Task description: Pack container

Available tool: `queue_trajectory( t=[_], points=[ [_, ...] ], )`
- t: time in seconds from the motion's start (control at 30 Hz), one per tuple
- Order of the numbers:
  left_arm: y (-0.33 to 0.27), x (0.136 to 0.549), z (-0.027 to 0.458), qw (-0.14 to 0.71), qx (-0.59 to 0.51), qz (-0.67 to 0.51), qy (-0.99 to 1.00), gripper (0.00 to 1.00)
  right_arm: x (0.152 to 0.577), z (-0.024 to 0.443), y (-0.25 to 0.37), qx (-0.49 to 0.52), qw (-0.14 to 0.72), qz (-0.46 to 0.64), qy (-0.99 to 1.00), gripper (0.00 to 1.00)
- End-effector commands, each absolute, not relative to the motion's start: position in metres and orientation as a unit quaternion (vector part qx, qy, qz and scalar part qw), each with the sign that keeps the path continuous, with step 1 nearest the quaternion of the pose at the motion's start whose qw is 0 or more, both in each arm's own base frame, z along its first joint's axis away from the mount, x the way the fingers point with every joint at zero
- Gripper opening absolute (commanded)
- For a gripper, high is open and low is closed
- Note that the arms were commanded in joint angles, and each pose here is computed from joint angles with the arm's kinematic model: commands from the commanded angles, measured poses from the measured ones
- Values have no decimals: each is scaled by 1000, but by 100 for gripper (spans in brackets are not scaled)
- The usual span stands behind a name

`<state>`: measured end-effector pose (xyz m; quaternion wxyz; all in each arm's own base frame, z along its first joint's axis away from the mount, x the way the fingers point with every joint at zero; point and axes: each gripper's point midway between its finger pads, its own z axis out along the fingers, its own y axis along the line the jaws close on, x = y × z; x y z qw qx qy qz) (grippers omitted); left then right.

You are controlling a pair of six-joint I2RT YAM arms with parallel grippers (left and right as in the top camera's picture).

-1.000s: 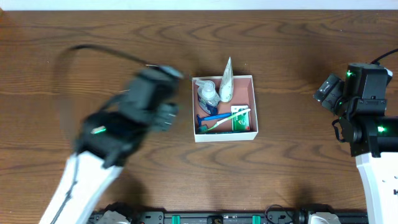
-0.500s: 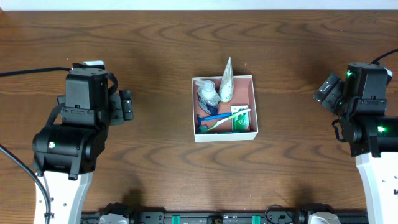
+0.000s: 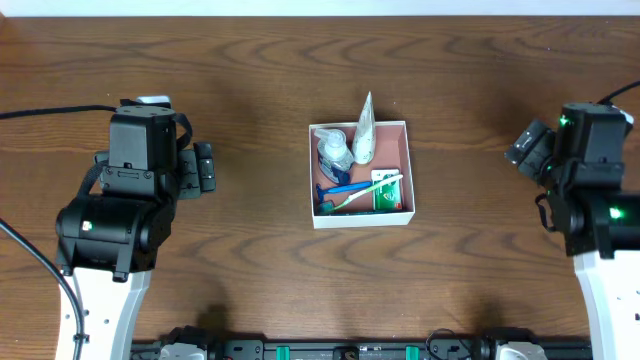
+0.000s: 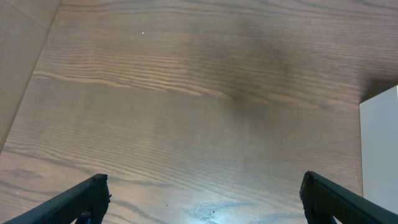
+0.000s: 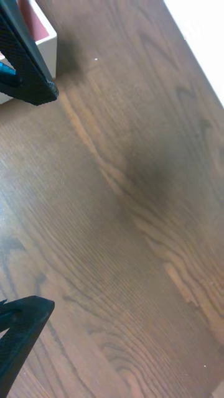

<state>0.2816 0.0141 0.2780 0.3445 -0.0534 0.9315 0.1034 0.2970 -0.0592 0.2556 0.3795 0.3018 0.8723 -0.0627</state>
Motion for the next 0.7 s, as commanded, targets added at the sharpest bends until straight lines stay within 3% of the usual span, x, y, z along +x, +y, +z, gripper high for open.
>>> queue_trajectory(
  t=[0.0, 0.27, 0.67],
  points=[
    [17, 283, 282, 348, -64, 106, 929, 98, 268, 277, -66, 302, 414, -73, 856, 99],
    [17, 283, 282, 348, -64, 106, 929, 98, 207, 263, -64, 284, 458, -65, 840, 99],
    [17, 283, 282, 348, -64, 106, 929, 98, 224, 181, -22, 112, 537, -3, 836, 99]
  ],
)
